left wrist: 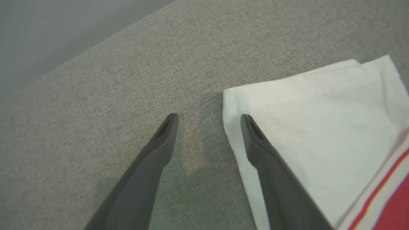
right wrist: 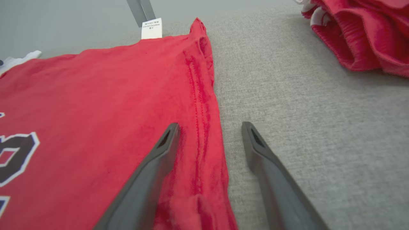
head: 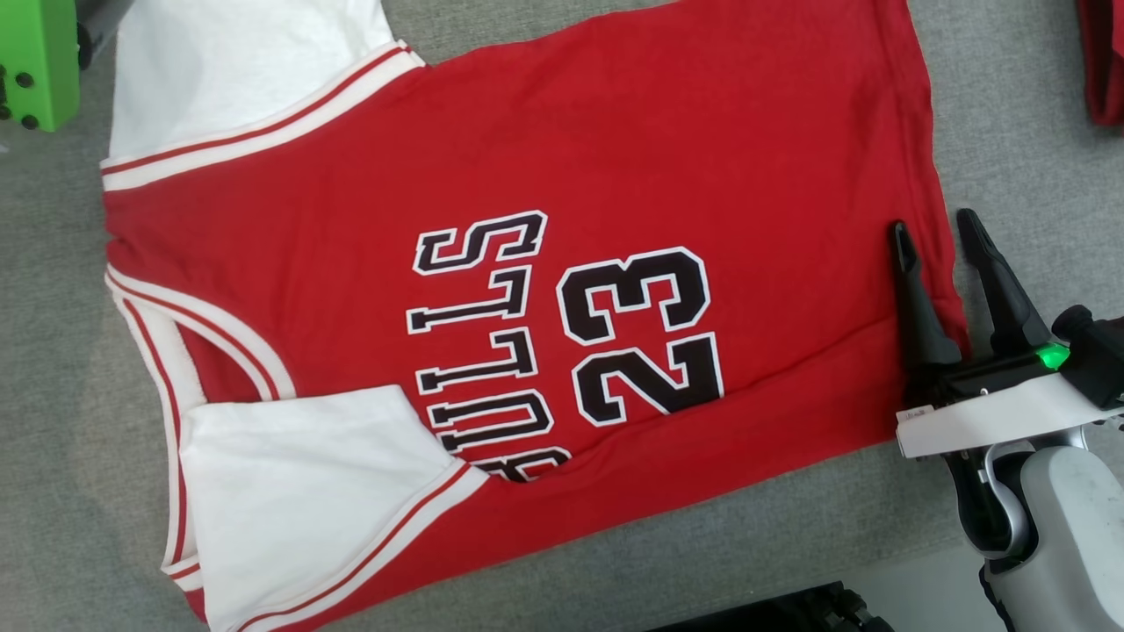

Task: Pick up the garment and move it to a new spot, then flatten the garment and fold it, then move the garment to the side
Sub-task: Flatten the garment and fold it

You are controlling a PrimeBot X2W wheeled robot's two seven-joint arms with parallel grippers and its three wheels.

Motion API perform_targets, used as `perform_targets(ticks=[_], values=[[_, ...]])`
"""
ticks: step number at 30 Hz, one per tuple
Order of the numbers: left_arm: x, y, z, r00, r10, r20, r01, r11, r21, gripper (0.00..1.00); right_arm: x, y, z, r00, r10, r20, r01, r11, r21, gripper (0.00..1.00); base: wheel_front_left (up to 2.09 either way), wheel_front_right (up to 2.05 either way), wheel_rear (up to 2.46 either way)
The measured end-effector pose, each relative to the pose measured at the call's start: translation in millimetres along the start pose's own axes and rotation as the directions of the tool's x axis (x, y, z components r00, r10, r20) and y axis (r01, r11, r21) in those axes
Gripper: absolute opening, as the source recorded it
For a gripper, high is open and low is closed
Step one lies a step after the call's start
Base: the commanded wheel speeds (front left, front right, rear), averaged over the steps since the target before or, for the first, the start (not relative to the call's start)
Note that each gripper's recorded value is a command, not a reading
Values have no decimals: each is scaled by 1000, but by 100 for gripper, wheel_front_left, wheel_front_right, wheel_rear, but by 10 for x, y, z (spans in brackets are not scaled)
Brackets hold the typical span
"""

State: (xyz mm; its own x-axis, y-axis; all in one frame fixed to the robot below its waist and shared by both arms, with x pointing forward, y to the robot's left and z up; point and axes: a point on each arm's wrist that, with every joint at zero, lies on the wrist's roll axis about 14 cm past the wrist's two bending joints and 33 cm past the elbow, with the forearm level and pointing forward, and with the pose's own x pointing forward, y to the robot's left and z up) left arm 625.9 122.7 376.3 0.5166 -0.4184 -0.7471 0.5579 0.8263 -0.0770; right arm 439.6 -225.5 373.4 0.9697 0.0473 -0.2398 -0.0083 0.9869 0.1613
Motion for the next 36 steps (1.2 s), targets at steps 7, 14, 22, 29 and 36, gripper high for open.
perform_targets(ticks=[7,14,22,29,36], values=[[152,-12,9,1000,-10,7,10,1000,22,100,-10,-66,-28,1000,-22,-7,22,1000,-4,100,0,0,0],[200,-41,10,1000,-21,0,21,999,31,100,-41,-90,-9,999,-36,-3,36,999,-3,100,0,0,0],[218,-116,40,999,-39,18,37,996,79,0,-70,-119,35,999,-44,6,44,999,-9,100,0,0,0],[87,-116,225,990,-23,138,13,997,77,0,158,32,333,998,38,50,-38,999,-7,100,0,0,0],[-142,-220,308,980,-29,196,6,993,116,0,685,216,607,988,118,-102,-120,993,-14,100,0,0,0]])
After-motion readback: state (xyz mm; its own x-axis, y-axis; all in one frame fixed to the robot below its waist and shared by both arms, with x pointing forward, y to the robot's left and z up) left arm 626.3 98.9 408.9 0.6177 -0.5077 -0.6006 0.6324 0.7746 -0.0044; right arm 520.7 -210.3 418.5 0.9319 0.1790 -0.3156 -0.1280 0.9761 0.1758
